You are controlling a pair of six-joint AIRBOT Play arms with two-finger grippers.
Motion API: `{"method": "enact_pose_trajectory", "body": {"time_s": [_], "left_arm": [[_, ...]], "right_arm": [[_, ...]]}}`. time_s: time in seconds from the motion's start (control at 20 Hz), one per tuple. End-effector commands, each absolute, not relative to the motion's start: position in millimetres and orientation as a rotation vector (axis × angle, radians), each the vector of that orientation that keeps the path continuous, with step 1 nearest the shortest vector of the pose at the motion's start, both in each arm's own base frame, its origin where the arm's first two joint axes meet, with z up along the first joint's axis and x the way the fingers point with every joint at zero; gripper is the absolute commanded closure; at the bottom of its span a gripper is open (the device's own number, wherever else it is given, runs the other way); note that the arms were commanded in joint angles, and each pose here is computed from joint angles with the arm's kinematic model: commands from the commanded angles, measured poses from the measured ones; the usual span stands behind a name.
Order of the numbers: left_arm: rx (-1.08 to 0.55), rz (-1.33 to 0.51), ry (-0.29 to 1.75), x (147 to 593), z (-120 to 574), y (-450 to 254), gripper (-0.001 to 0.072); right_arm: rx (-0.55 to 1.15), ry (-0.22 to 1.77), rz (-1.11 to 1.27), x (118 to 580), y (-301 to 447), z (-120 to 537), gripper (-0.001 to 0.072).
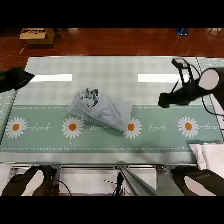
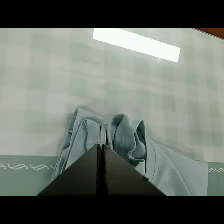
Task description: Fold the shirts.
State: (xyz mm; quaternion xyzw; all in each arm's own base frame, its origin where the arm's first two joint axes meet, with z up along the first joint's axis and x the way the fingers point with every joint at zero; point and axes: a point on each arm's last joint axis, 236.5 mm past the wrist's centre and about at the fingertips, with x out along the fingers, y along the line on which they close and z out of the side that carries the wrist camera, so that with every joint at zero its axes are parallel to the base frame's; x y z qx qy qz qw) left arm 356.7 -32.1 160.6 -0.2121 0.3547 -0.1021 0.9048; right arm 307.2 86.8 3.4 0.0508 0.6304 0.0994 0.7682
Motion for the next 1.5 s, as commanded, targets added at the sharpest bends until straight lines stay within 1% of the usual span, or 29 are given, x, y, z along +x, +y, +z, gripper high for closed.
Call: {"method": "enact_pose_trajectory", "body": {"time_s": [0.0, 0.05, 0.1, 0.15, 0.2, 0.3, 0.45, 0.6, 0.65, 0.7, 0.75, 0.8, 0.85, 0.9, 0.95, 1.1, 1.25, 1.35, 1.45], "left_arm": [[-0.439, -0.213, 0.739, 356, 159, -33, 0.0689], [-0.439, -0.214, 0.741, 356, 159, -33, 0.0688], [-0.439, -0.215, 0.742, 355, 159, -33, 0.0688], [-0.439, -0.216, 0.746, 355, 158, -34, 0.0689], [-0.439, -0.218, 0.750, 354, 158, -34, 0.0688], [-0.438, -0.220, 0.755, 353, 157, -35, 0.0689], [-0.438, -0.221, 0.756, 353, 157, -35, 0.0688], [-0.437, -0.220, 0.757, 353, 157, -35, 0.0689], [-0.435, -0.219, 0.758, 353, 156, -34, 0.0688], [-0.430, -0.215, 0.760, 353, 155, -33, 0.0689], [-0.431, -0.215, 0.765, 353, 154, -33, 0.0689], [-0.432, -0.214, 0.768, 354, 153, -33, 0.0688], [-0.434, -0.213, 0.772, 354, 151, -33, 0.0689], [-0.435, -0.213, 0.776, 354, 149, -33, 0.0689], [-0.436, -0.212, 0.780, 355, 148, -32, 0.0688], [-0.429, -0.205, 0.789, 356, 145, -30, 0.0689], [-0.397, -0.212, 0.787, 356, 144, -29, 0.0689], [-0.377, -0.220, 0.785, 356, 143, -29, 0.0688], [-0.381, -0.215, 0.786, 359, 141, -27, 0.0688]], "right_arm": [[0.651, 1.342, 0.251, 290, 131, -45, 0.0106], [0.804, 1.286, 0.245, 294, 146, -54, 0.0106], [0.902, 1.234, 0.239, 297, 155, -59, 0.0106], [0.959, 1.196, 0.235, 298, 164, -64, 0.0106], [0.974, 1.177, 0.234, 297, 172, -67, 0.0106], [0.944, 1.179, 0.245, 293, 190, -73, 0.0106], [0.964, 1.244, 0.233, 282, 220, -98, 0.0108], [0.934, 1.263, 0.336, 283, 260, -105, 0.0115], [0.852, 1.285, 0.384, 281, 262, -106, 0.0137], [0.834, 1.267, 0.382, 288, 262, -104, 0.0175], [0.866, 1.232, 0.364, 299, 263, -97, 0.0245], [0.910, 1.196, 0.345, 312, 264, -89, 0.0250], [0.927, 1.164, 0.352, 324, 266, -79, 0.0371], [0.926, 1.147, 0.378, 331, 269, -69, 0.0590], [0.927, 1.133, 0.413, 338, 271, -58, 0.0693], [0.887, 1.126, 0.541, 346, 270, -29, 0.0694], [0.822, 1.140, 0.609, 343, 243, 7, 0.0694], [0.733, 1.162, 0.545, 337, 198, 28, 0.0694], [0.632, 1.180, 0.379, 325, 131, 45, 0.0694]]}}
